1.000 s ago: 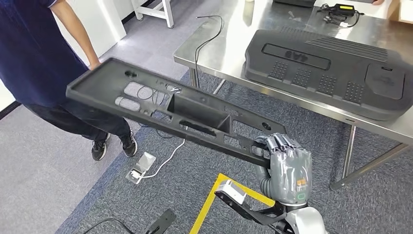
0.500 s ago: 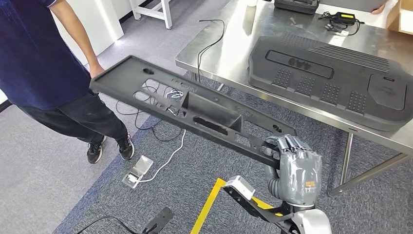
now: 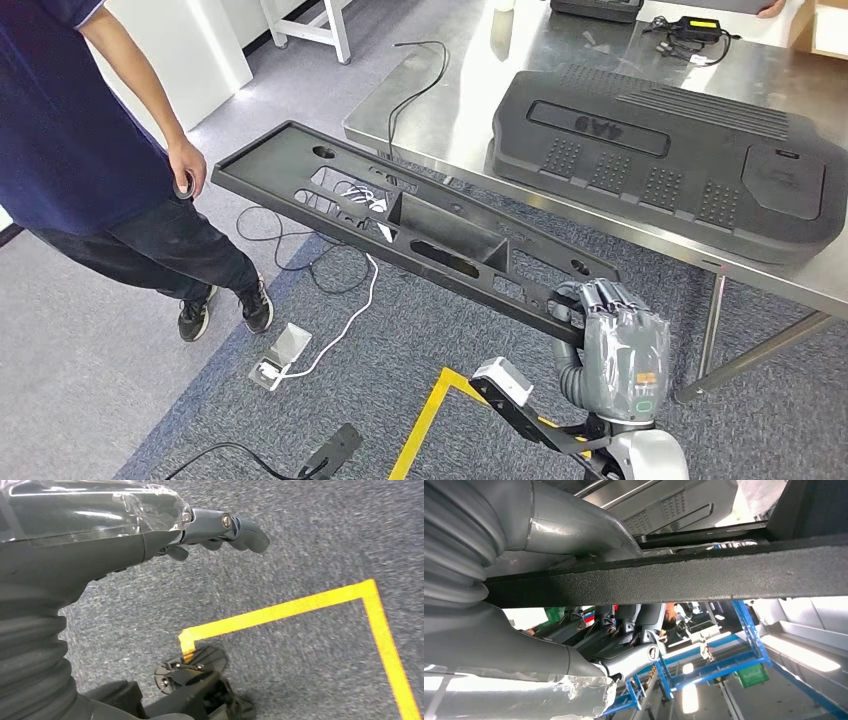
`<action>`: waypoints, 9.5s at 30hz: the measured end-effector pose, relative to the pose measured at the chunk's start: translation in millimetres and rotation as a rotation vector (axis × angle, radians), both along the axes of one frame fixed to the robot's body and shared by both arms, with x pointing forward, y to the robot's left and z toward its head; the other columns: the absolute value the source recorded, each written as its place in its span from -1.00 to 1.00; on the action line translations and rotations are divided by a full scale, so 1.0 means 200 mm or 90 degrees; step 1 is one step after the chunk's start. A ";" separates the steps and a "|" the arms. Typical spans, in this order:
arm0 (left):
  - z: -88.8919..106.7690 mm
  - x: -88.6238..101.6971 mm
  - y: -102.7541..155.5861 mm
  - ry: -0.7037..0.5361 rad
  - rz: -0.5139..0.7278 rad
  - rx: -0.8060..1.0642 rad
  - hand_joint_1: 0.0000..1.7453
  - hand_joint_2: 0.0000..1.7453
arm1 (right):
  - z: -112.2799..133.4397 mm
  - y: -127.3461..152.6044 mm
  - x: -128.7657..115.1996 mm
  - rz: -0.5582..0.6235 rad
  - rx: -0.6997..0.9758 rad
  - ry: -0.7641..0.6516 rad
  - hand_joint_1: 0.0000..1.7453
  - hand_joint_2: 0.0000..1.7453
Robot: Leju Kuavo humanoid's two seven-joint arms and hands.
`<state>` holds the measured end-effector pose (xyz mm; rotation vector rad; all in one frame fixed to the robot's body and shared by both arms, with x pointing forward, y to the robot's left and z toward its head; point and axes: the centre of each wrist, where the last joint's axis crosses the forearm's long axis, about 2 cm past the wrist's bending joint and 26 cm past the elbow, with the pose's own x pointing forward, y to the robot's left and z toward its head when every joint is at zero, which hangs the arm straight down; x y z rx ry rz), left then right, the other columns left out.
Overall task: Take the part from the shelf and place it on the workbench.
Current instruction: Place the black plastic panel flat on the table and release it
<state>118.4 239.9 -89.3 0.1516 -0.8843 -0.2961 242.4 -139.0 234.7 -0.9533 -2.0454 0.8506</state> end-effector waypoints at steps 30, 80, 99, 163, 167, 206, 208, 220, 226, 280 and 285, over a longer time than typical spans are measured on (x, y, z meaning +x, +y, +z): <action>-0.01 -0.03 0.00 0.007 -0.003 0.004 -1.00 1.00 | 0.02 -0.05 0.02 -0.033 0.005 0.008 1.00 1.00; 0.01 0.01 -0.02 0.000 -0.025 -0.001 -1.00 1.00 | 0.11 -0.20 0.13 -0.109 0.051 -0.050 1.00 1.00; 0.02 0.03 -0.02 -0.005 -0.045 -0.002 -1.00 1.00 | 0.09 -0.24 0.13 -0.141 0.044 -0.045 1.00 1.00; 0.03 0.06 -0.02 -0.001 -0.068 0.007 -1.00 1.00 | 0.17 -0.35 0.30 -0.233 0.012 -0.038 1.00 1.00; 0.03 0.06 -0.02 -0.001 -0.067 0.008 -1.00 1.00 | 0.17 -0.35 0.30 -0.234 0.012 -0.038 1.00 1.00; 0.02 0.05 -0.02 0.001 -0.071 0.007 -1.00 -1.00 | 0.19 -0.32 0.39 -0.230 -0.040 -0.053 0.88 1.00; 0.02 0.05 -0.02 0.001 -0.071 0.008 -1.00 -1.00 | 0.18 -0.32 0.40 -0.233 -0.049 -0.055 0.89 1.00; 0.02 0.05 -0.03 0.000 -0.076 0.010 -1.00 -1.00 | 0.14 -0.29 0.42 -0.244 -0.103 -0.090 0.96 1.00; 0.02 0.05 -0.03 0.001 -0.079 0.013 -1.00 -1.00 | 0.13 -0.28 0.44 -0.242 -0.139 -0.144 0.88 1.00; 0.04 0.08 -0.04 0.007 -0.110 0.015 -1.00 -1.00 | 0.05 -0.31 0.76 -0.375 -0.369 -0.084 0.97 1.00; 0.04 0.08 -0.04 0.009 -0.110 0.015 -1.00 -1.00 | 0.04 -0.41 0.79 -0.411 -0.389 -0.064 1.00 1.00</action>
